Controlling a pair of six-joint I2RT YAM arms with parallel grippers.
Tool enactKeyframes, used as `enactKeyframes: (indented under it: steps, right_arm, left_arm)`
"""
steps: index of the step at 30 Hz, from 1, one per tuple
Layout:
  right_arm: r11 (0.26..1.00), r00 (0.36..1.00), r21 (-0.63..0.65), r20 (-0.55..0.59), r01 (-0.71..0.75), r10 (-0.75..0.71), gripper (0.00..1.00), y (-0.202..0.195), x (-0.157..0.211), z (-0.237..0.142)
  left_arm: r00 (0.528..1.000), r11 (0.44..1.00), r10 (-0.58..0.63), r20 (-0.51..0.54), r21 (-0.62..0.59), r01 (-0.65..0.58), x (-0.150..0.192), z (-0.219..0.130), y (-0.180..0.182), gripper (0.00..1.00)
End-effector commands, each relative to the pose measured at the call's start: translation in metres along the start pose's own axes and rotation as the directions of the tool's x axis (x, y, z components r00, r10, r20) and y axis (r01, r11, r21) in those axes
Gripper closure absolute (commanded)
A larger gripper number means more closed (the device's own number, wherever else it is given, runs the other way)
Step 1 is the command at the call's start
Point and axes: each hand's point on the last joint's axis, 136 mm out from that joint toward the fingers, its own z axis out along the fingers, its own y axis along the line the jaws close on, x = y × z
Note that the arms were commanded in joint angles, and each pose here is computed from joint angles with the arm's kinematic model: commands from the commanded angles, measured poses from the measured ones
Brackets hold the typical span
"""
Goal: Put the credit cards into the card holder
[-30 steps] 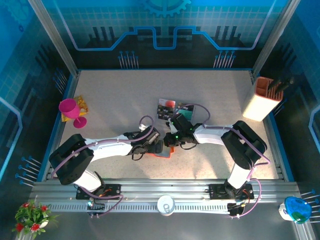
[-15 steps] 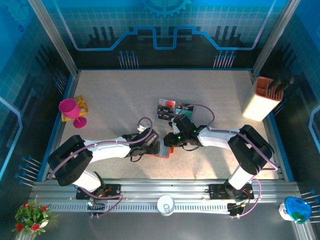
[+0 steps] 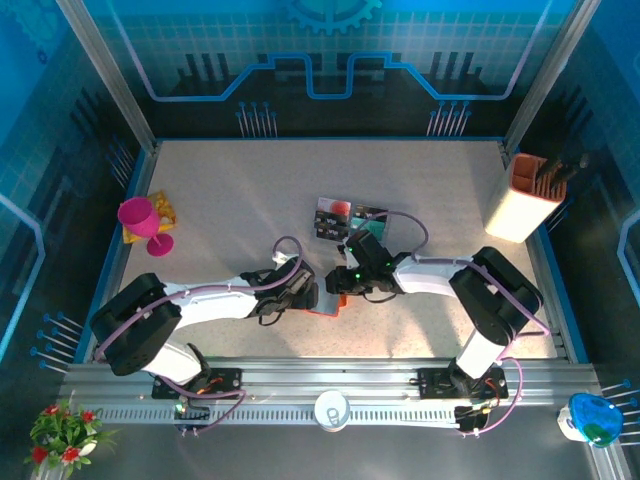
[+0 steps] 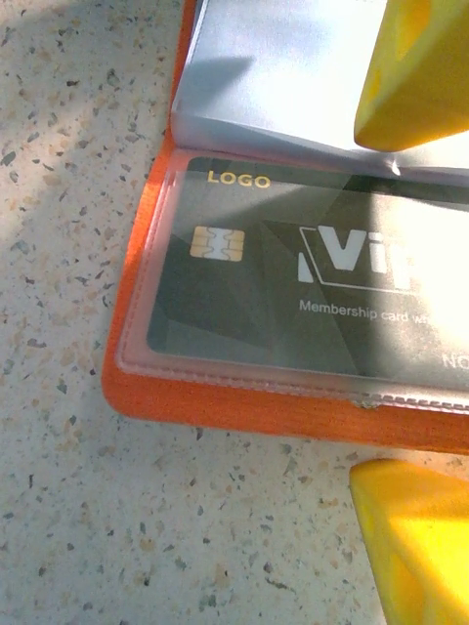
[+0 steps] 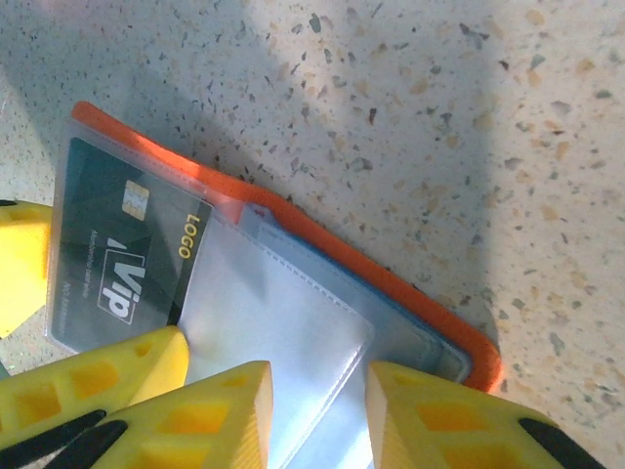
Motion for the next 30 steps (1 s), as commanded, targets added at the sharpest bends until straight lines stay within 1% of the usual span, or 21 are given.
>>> enactKeyframes:
  steps: [1, 9, 11, 13, 18, 24, 27, 28, 30]
  right_arm:
    - [1.000, 1.000, -0.029, -0.002, -0.007, 0.007, 0.66, 0.009, -0.006, 0.003]
    - [0.997, 1.000, -0.076, -0.012, -0.022, 0.021, 0.65, 0.017, -0.010, 0.006]
    - [0.995, 1.000, -0.092, -0.011, -0.026, 0.025, 0.65, 0.021, -0.011, 0.004]
    - [0.993, 1.000, -0.115, -0.001, -0.026, 0.026, 0.64, 0.028, -0.014, -0.001]
    - [0.988, 1.000, -0.156, 0.007, -0.021, 0.022, 0.56, 0.044, -0.018, -0.010]
    - [0.981, 1.000, -0.196, 0.006, -0.009, 0.010, 0.52, 0.065, -0.020, -0.013]
    - [0.979, 1.000, -0.205, 0.000, -0.010, 0.011, 0.50, 0.070, -0.019, -0.012]
    - [0.976, 1.000, -0.219, 0.012, 0.000, 0.002, 0.50, 0.079, -0.025, -0.014]
    - [0.975, 1.000, -0.223, 0.012, 0.004, -0.002, 0.48, 0.084, -0.027, -0.013]
  left_arm:
    - [1.000, 1.000, 0.014, -0.024, 0.015, -0.014, 0.010, 0.000, 0.000, 0.17]
    - [1.000, 1.000, 0.013, -0.020, 0.019, -0.012, 0.010, -0.001, 0.000, 0.18]
    - [1.000, 1.000, 0.010, -0.017, 0.022, -0.010, 0.008, -0.003, 0.000, 0.16]
    - [1.000, 1.000, 0.005, -0.006, 0.024, -0.005, 0.006, -0.007, 0.000, 0.12]
    - [0.998, 0.999, -0.022, 0.053, 0.040, 0.020, -0.010, -0.026, -0.001, 0.01]
    - [0.987, 0.997, -0.073, 0.142, 0.033, 0.069, -0.028, -0.054, 0.008, 0.01]
    - [0.979, 0.995, -0.103, 0.178, 0.026, 0.100, -0.033, -0.065, 0.018, 0.01]
    - [0.976, 0.994, -0.111, 0.186, 0.024, 0.108, -0.033, -0.067, 0.021, 0.01]
    - [0.972, 0.992, -0.124, 0.198, 0.022, 0.122, -0.033, -0.072, 0.027, 0.01]
